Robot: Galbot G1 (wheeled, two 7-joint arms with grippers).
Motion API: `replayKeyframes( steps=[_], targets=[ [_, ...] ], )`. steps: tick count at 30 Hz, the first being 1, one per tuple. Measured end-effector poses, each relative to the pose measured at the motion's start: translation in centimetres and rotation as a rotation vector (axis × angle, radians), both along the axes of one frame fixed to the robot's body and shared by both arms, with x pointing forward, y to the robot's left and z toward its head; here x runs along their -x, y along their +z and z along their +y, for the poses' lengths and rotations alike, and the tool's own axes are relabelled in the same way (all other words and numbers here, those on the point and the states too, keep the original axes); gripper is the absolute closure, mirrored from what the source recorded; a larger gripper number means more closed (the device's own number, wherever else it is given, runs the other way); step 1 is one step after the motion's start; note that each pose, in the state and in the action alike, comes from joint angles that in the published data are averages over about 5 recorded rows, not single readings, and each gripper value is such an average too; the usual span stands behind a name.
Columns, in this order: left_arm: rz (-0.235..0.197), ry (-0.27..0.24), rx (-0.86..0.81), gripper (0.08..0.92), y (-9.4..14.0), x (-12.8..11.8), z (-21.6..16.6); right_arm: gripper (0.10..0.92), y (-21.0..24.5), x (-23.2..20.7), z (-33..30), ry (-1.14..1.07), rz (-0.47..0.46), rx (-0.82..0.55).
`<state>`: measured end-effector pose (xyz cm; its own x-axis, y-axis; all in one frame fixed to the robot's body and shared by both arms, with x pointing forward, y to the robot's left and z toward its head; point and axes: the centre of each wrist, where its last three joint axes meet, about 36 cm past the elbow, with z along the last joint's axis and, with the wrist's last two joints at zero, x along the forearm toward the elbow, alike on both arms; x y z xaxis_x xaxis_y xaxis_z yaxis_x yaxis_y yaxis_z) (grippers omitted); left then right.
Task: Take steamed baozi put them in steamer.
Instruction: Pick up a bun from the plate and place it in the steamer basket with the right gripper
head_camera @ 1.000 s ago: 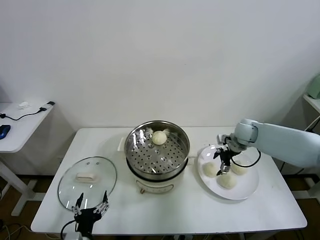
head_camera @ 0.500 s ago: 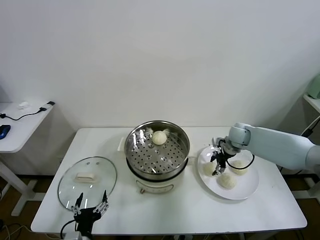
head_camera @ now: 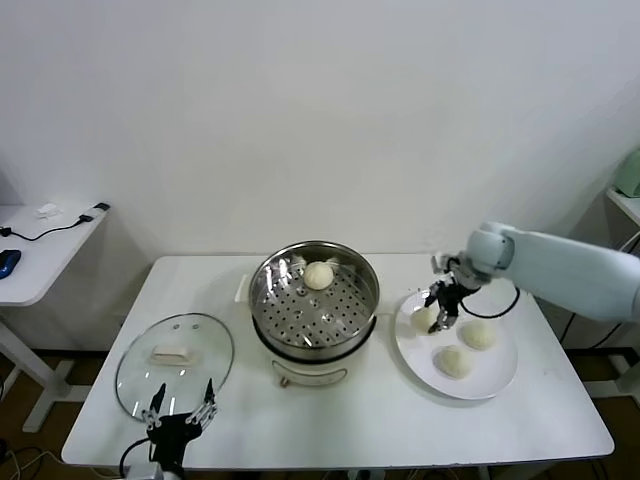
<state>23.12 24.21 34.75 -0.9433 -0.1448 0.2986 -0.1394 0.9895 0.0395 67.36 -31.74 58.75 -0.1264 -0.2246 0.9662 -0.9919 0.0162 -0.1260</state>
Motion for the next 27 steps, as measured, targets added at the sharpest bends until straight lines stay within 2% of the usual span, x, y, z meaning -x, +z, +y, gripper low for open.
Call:
replayKeyframes(
  steps=[7,12,18,27],
  targets=[
    [-0.011,-0.011,0.003,0.177,0.4,0.0,-0.3,0.369,10.0,-0.1,3.9,0.046,-0.074,-0.083],
    [-0.023,-0.023,0.006,0.177,0.7,0.1,-0.6,0.370,13.8,0.6,8.9,0.088,-0.094,-0.144],
    [-0.031,-0.030,0.004,0.177,0.8,0.2,-0.8,0.370,13.8,1.0,15.5,0.129,-0.081,-0.153],
    [-0.037,-0.032,0.004,0.177,0.7,0.0,-0.7,0.371,9.5,1.3,23.4,0.154,-0.040,-0.131]
  ],
)
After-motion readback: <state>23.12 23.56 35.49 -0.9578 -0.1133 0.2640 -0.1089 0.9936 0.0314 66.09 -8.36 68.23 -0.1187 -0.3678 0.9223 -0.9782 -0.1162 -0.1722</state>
